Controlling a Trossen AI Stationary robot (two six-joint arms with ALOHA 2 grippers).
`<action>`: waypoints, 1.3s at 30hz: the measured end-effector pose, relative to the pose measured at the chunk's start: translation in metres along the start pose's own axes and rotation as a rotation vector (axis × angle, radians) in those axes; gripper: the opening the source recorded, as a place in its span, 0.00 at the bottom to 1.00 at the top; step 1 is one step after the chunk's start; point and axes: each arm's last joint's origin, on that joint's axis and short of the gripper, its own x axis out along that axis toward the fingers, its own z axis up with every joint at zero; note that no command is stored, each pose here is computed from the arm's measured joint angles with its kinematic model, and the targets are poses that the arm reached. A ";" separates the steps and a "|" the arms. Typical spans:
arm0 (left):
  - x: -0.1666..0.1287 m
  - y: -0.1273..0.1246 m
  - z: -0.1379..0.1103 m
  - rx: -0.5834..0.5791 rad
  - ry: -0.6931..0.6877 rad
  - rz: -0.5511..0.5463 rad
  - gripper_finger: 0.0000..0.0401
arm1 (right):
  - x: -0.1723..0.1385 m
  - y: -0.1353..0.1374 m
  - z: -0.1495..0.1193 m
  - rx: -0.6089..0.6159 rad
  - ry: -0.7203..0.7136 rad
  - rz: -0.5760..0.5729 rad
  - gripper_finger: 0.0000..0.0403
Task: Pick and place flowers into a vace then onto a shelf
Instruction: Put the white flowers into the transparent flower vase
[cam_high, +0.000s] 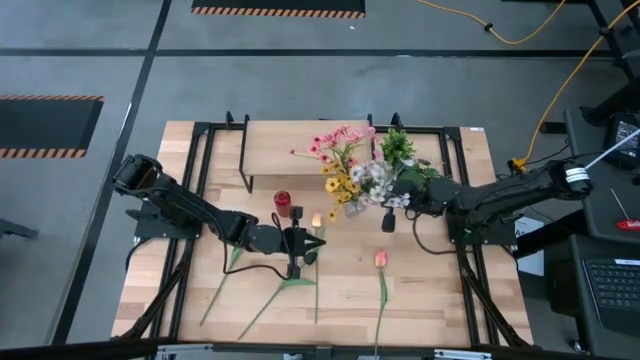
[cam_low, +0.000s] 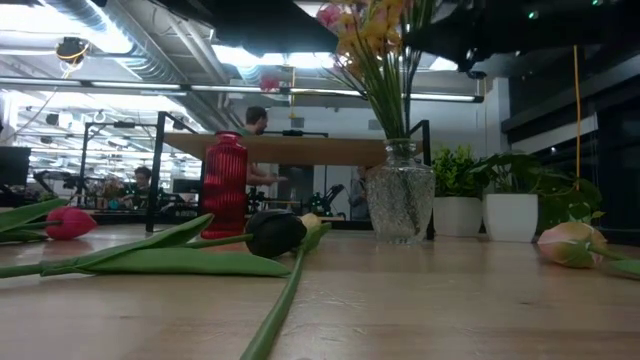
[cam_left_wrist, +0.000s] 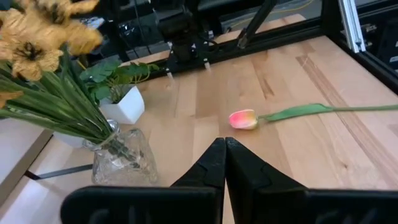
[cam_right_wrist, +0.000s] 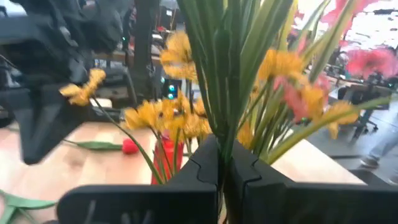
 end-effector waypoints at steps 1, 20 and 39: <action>0.000 0.000 0.000 0.000 0.000 0.000 0.00 | 0.003 0.000 -0.002 -0.002 0.006 -0.005 0.00; 0.000 0.000 0.000 0.000 0.001 0.000 0.01 | 0.012 -0.001 -0.025 -0.027 0.140 -0.020 0.05; 0.000 0.000 0.000 -0.007 0.001 0.000 0.01 | 0.011 -0.001 -0.028 -0.041 0.181 -0.014 0.34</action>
